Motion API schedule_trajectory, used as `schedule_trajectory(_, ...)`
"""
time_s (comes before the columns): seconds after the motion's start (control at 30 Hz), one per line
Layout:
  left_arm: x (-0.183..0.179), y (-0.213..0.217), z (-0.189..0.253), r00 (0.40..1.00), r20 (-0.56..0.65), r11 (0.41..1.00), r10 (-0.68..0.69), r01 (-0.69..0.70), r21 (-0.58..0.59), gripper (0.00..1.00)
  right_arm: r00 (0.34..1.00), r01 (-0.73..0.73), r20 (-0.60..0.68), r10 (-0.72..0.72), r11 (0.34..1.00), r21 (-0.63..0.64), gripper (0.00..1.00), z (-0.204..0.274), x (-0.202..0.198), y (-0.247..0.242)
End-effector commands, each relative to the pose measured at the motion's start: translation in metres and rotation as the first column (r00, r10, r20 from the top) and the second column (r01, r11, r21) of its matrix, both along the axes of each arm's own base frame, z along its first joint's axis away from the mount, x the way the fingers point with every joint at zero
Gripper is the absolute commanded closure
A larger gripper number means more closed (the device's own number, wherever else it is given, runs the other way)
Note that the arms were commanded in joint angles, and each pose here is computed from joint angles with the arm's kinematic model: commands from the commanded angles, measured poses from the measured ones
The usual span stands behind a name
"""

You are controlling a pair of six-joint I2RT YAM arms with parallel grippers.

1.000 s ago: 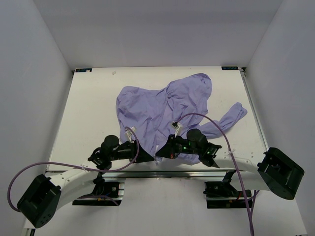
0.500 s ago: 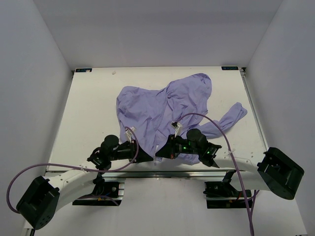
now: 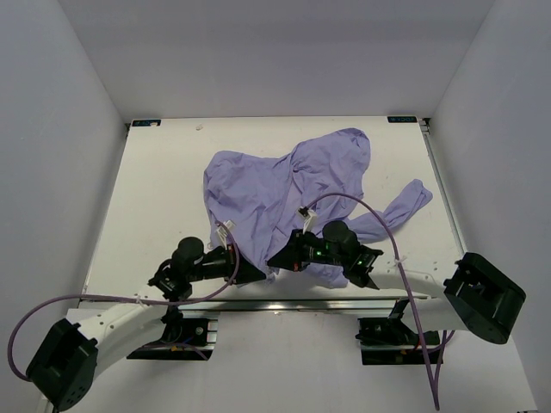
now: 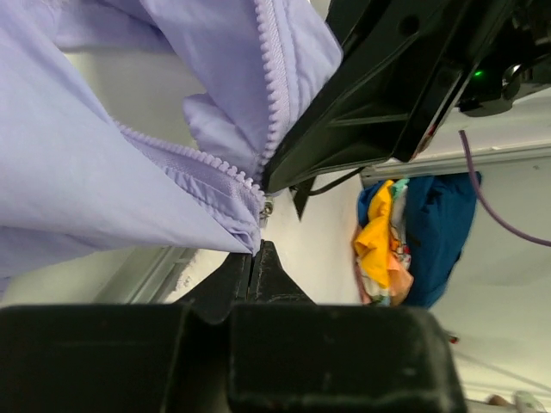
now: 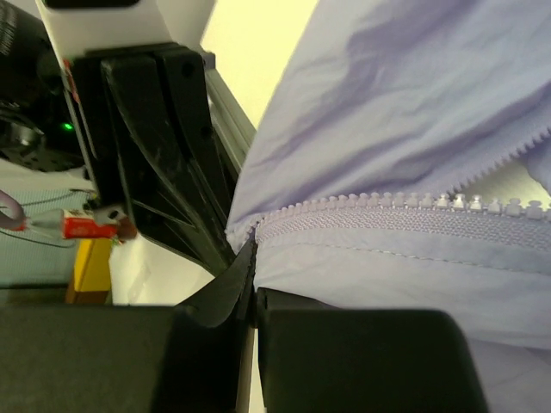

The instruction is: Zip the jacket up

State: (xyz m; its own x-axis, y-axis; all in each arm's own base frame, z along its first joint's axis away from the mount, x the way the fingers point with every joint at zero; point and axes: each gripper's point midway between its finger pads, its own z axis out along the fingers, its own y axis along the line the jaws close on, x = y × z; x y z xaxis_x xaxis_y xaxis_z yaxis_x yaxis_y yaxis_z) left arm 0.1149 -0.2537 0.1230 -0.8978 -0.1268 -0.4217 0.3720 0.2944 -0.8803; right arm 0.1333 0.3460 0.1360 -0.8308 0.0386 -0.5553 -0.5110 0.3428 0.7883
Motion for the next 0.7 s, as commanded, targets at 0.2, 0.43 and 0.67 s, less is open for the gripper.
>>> schedule_trajectory(0.2, -0.028, 0.015, -0.030, 0.994, -0.047, 0.985, -0.096, 0.101, 0.137, 1.00, 0.982, 0.125, 0.113, -0.151, 0.971, 0.205, 1.00, 0.081, 0.060, 0.010)
schedule_trajectory(0.43, -0.040, 0.013, -0.050, 0.990, -0.093, 0.957, -0.105, 0.125, 0.260, 1.00, 0.989, 0.100, 0.078, -0.124, 0.961, 0.258, 1.00, 0.093, 0.062, 0.021)
schedule_trajectory(0.67, -0.051, 0.006, -0.054, 0.987, -0.101, 0.939, -0.125, 0.151, 0.308, 1.00, 0.975, 0.174, 0.097, -0.200, 0.959, 0.224, 1.00, 0.093, 0.076, 0.007)
